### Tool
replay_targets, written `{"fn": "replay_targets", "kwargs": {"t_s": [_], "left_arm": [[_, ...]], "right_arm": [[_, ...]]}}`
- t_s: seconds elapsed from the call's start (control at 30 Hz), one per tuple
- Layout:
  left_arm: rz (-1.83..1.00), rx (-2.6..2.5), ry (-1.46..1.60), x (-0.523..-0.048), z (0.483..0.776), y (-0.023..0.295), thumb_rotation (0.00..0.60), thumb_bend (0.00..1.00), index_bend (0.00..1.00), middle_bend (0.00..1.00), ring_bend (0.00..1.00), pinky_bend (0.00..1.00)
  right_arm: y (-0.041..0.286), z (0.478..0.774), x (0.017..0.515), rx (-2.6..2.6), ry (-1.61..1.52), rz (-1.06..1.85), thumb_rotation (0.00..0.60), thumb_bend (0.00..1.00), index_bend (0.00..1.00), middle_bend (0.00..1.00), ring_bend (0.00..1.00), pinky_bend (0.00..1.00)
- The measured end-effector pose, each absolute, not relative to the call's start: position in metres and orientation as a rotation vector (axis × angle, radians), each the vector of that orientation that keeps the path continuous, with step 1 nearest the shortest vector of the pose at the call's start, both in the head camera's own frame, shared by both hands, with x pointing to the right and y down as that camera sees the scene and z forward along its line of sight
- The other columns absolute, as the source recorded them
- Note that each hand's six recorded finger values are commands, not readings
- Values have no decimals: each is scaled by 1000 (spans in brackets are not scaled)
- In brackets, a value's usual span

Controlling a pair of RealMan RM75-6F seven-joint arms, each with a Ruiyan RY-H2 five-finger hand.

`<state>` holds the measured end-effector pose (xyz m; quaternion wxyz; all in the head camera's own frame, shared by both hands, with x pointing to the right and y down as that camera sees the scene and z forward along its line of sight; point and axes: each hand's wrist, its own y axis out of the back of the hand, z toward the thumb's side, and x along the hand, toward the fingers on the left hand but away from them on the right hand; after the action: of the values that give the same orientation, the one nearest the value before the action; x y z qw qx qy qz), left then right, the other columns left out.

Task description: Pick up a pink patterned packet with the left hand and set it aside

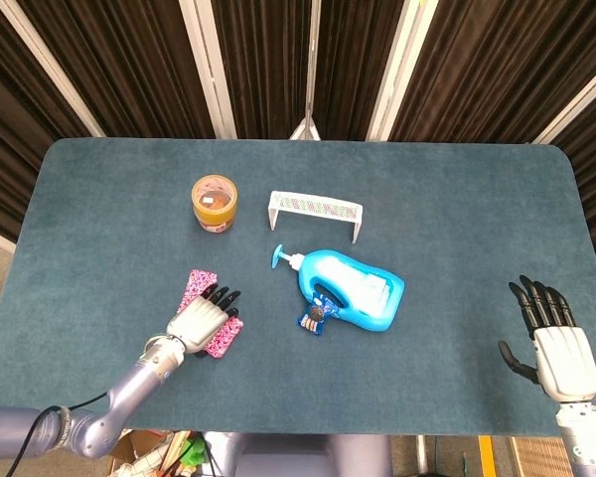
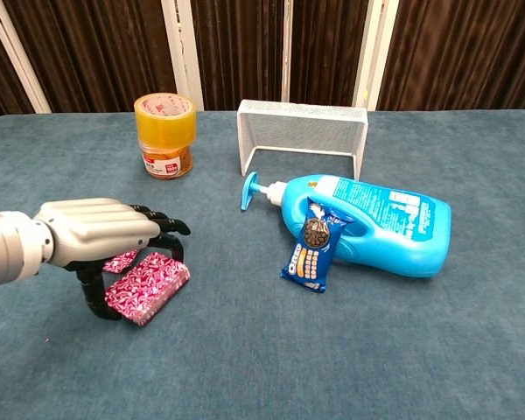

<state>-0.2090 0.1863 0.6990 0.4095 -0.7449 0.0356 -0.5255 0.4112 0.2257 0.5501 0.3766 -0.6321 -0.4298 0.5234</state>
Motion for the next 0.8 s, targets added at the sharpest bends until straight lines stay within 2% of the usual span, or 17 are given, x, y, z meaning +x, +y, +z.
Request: {"fn": "replay_targets", "kwargs": {"t_s": [0.2,0.33,0.4,0.53,0.8], "left_arm": [[-1339,-1876,76,-208,698,187,600,168,185,0,0,0],[-1354,-1871,67,-209,698,186,600,169,229,0,0,0],[-1359,-1870,69,-209,698,185,600,210,289,0,0,0],[-1363,-1874,72,-208,698,185,600,368,442,0,0,0],[-1350,-1889,120,-205,695,183,600,443,502,0,0,0]], "right_arm": [[226,550,411,-1617,-1099,1336,600,363,0,0,0,87],[226,550,410,-1617,-1102,1333,600,363,0,0,0,87],[226,550,410,-1617,-1102,1332,600,363,0,0,0,87],[226,550,410,-1618,-1104,1331,600,363,0,0,0,87],[226,550,411,-1619,-1104,1331,600,363,0,0,0,87]]}}
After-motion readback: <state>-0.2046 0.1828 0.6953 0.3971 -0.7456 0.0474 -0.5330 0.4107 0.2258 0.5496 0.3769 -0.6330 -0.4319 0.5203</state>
